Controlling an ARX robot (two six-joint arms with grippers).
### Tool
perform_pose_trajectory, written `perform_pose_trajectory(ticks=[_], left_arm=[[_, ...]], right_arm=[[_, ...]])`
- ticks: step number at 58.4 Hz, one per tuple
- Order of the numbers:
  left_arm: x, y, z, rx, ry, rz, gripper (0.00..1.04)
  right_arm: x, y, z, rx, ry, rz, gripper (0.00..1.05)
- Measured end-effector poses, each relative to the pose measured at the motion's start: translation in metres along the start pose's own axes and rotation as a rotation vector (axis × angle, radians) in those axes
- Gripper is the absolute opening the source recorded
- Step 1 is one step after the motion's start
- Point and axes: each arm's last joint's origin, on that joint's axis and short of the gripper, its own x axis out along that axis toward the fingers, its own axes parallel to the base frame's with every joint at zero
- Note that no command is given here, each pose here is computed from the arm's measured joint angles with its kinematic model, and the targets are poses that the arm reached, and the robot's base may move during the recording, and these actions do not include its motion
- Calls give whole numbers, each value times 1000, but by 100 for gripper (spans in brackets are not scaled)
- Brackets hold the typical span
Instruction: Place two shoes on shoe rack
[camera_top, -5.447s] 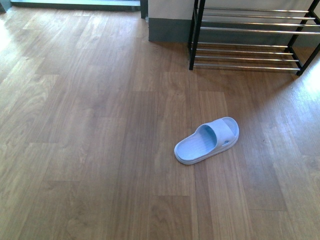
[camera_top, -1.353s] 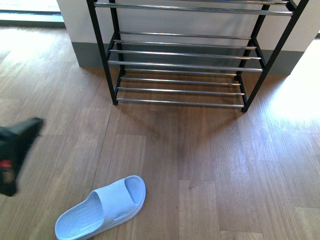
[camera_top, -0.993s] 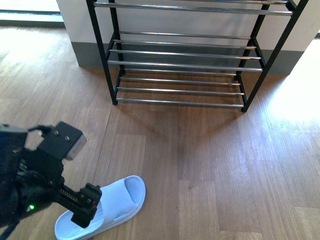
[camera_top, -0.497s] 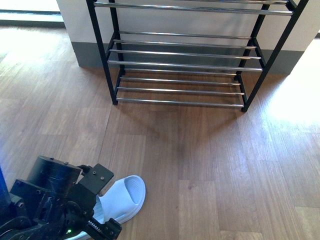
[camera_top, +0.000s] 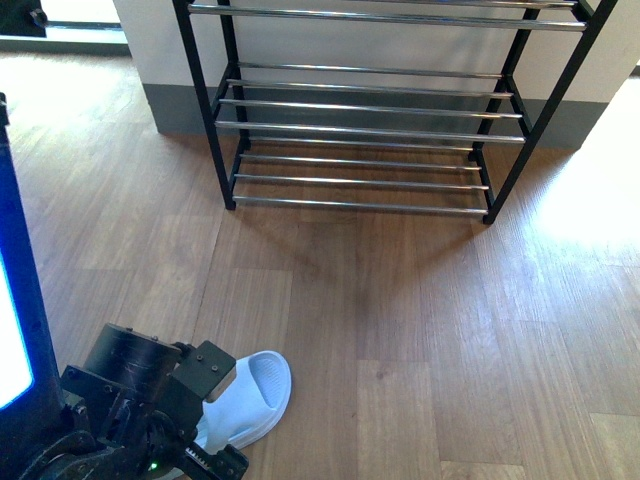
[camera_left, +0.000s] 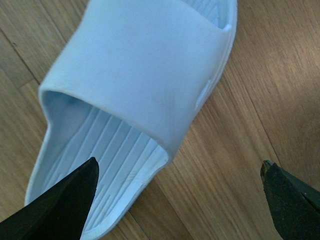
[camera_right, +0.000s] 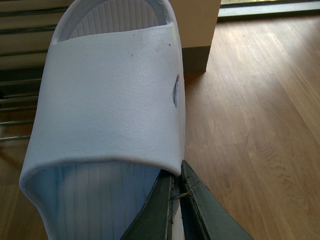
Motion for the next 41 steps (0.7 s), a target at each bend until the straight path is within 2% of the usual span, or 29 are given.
perform_pose_trajectory(ticks=[11, 41], left_arm=[[13, -13, 0, 16, 4, -29, 95], [39, -14, 12, -21, -1, -5, 95]], right_arm=[[0, 0, 0, 0, 0, 0, 1], [0, 0, 0, 0, 0, 0, 1]])
